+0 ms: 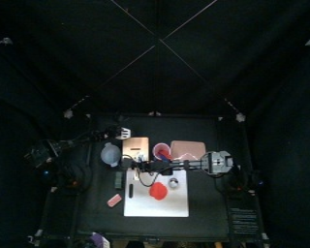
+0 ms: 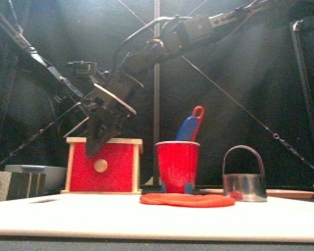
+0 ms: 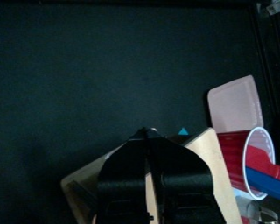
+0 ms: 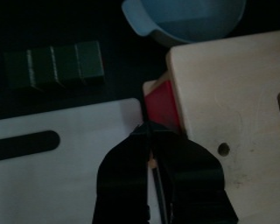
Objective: Get the cutter from the drawer then cut the dough then place the extra dough in the bowl
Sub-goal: Cut the dough
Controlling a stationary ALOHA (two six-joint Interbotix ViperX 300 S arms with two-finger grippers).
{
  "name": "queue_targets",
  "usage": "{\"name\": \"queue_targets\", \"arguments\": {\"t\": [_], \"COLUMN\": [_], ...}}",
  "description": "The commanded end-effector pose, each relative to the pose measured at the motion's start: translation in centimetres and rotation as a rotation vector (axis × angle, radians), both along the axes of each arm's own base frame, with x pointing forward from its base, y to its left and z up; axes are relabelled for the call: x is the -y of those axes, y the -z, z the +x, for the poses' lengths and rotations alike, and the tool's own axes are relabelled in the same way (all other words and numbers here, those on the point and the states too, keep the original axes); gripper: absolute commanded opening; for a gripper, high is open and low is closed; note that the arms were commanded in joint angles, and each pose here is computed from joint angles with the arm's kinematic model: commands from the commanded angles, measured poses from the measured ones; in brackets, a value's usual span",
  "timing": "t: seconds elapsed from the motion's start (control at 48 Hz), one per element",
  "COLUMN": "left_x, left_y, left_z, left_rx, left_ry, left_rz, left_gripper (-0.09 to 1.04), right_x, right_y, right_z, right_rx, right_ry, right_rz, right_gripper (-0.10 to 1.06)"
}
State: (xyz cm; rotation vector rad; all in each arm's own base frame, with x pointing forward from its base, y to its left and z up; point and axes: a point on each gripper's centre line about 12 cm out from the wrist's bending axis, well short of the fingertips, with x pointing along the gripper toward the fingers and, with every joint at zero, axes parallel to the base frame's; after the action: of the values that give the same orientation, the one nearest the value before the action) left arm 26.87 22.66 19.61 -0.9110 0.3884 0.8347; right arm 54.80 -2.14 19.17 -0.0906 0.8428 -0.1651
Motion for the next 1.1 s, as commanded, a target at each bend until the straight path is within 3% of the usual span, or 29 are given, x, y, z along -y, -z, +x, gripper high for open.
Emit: {"name": "queue_targets", "arguments": {"t": [0.021, 0.229, 0.396, 0.562, 0.854, 0.979, 1.104], "left_x": [-0.1, 2.1, 5.9, 10.5, 16.4, 18.1, 20.1], "left_y": [-2.4, -5.3, -8.4, -10.1, -8.1, -7.6, -7.1], "left_z": [-0.7, -3.1, -4.3, -4.8, -4.0, -3.7, -3.5], "left_rx": [0.031, 0.022, 0.084, 0.178, 0.237, 0.255, 0.283], "left_ry": [0.004, 0.076, 0.169, 0.298, 0.541, 0.623, 0.712], "left_rz": [0.076, 0.242, 0.429, 0.567, 0.604, 0.651, 0.685], "left_gripper": [0.31, 0.31, 0.31, 0.32, 0.32, 0.33, 0.44], "right_x": [-0.5, -1.7, -2.3, -2.9, -4.6, -4.6, -4.6], "right_y": [-5.3, -7.7, -8.6, -7.5, -4.9, -4.5, -3.0], "right_z": [-1.0, -5.8, -10.4, -14.0, -21.5, -23.7, -25.7], "right_rx": [0.102, 0.114, 0.172, 0.219, 0.235, 0.234, 0.201], "right_ry": [-0.01, -0.025, -0.027, -0.022, 0.008, 0.02, 0.041], "right_rz": [0.005, 0.036, 0.127, 0.217, 0.375, 0.396, 0.422], "right_gripper": [0.35, 0.37, 0.43, 0.52, 0.84, 0.86, 0.86]}}
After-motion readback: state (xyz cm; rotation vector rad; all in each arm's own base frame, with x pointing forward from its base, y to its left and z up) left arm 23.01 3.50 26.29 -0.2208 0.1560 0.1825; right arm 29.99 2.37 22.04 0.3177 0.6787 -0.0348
